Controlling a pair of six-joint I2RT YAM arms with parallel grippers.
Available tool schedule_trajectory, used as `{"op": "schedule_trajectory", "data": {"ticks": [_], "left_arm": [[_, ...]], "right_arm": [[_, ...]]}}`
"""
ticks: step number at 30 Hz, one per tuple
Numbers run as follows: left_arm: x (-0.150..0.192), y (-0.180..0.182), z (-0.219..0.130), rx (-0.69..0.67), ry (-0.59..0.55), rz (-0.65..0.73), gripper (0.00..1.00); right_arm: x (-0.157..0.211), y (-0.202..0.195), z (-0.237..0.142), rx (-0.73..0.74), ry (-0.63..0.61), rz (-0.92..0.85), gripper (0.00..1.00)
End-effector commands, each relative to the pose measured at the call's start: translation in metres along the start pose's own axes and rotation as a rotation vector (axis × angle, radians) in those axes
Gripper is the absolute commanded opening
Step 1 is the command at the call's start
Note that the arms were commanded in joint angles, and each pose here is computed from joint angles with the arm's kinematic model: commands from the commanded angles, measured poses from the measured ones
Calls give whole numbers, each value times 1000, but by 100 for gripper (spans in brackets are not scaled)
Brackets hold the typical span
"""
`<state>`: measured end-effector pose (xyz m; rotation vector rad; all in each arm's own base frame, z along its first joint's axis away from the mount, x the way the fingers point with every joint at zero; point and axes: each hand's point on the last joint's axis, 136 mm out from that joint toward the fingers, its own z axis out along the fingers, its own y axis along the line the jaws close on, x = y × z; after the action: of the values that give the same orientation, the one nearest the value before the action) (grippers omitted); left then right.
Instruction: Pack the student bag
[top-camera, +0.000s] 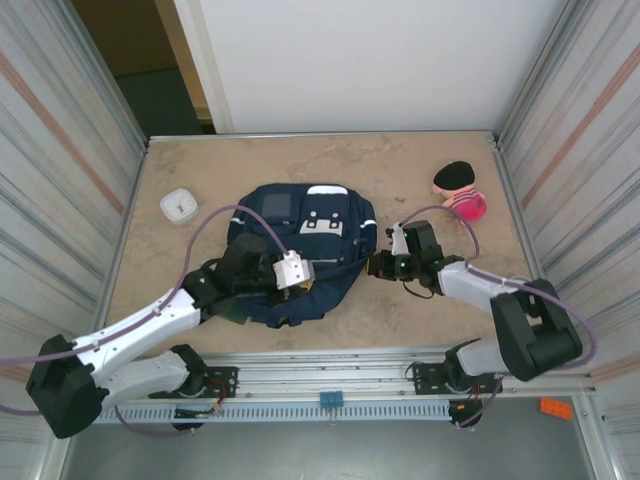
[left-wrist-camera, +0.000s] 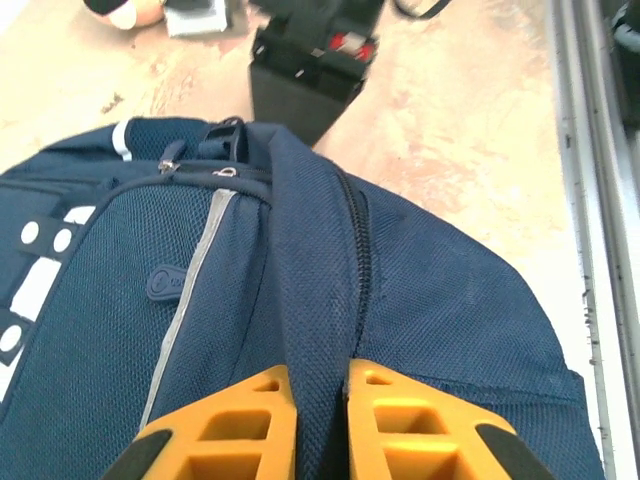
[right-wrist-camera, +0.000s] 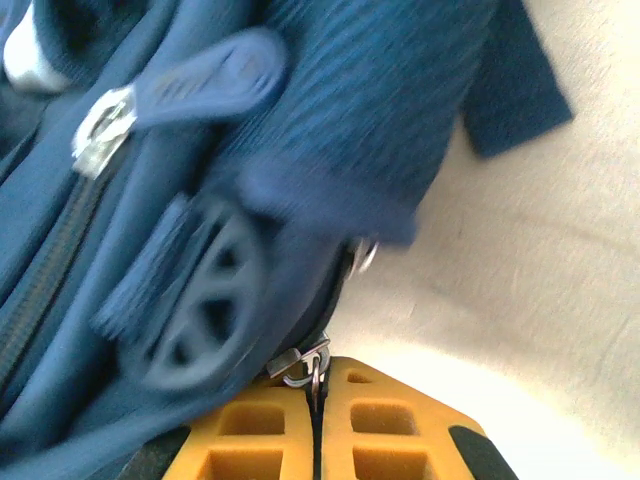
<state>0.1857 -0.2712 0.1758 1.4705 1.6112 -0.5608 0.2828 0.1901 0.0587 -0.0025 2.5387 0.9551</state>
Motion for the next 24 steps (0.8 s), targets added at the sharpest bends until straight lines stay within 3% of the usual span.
{"op": "schedule_trajectory", "data": {"ticks": [1,10,11,15,19,24], "left_arm": [[-30,-13,-23,51,-117,58,5],[-24,-10,-27,14,-103,57,7],[-23,-7,-25,1,-97,47,15],[-23,14,-20,-92,-68,-33,61],[-5,39,-19,-221,30,-87,73],[30,32,-3,-169,206,-27,87]], "right_arm": [[-45,-17,1,38,-112,41,0],[-73,-28,0,42,-146,58,0],[-74,-25,-3,37,-152,53,1],[-68,-16,-22,40,-157,33,40],[-53,-2,-42,29,-151,27,52],[-20,22,-55,9,-117,-1,56]]}}
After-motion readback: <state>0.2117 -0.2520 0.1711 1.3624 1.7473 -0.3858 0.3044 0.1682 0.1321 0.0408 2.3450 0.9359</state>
